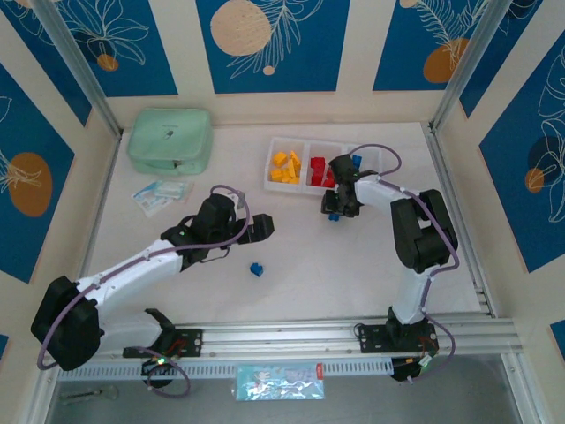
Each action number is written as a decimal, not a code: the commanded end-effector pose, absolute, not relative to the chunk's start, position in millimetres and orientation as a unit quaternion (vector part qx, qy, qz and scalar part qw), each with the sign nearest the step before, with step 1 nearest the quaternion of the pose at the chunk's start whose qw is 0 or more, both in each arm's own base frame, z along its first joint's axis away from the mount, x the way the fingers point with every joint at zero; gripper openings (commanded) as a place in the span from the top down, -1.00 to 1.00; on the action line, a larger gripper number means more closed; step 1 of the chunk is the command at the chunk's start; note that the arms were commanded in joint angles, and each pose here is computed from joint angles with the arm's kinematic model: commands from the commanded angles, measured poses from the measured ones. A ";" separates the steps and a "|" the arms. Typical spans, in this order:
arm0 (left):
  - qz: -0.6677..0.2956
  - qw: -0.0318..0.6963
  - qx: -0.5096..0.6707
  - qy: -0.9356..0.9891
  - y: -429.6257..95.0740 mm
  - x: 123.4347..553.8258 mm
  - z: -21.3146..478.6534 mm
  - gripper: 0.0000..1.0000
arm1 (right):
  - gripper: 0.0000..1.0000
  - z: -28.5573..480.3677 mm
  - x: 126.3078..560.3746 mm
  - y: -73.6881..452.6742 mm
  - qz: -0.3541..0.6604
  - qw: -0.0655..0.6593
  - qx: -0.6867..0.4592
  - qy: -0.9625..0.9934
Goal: Sort the legos into containers by color
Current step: Pick up the lego from the center of the table, then place the lego in the container.
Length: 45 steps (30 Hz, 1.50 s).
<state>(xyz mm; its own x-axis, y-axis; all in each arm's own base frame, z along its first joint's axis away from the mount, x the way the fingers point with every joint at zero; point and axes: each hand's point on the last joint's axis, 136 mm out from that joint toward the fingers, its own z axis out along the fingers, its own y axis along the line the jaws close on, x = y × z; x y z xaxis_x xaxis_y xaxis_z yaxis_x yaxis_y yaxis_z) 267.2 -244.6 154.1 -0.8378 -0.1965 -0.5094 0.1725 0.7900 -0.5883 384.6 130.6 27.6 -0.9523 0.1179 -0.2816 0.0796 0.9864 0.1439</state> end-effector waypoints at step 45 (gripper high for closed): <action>-0.358 0.310 0.028 0.880 -281.6 308.0 197.6 -1.00 | -0.29 155.5 476.5 78.7 0.059 0.266 0.108 0.956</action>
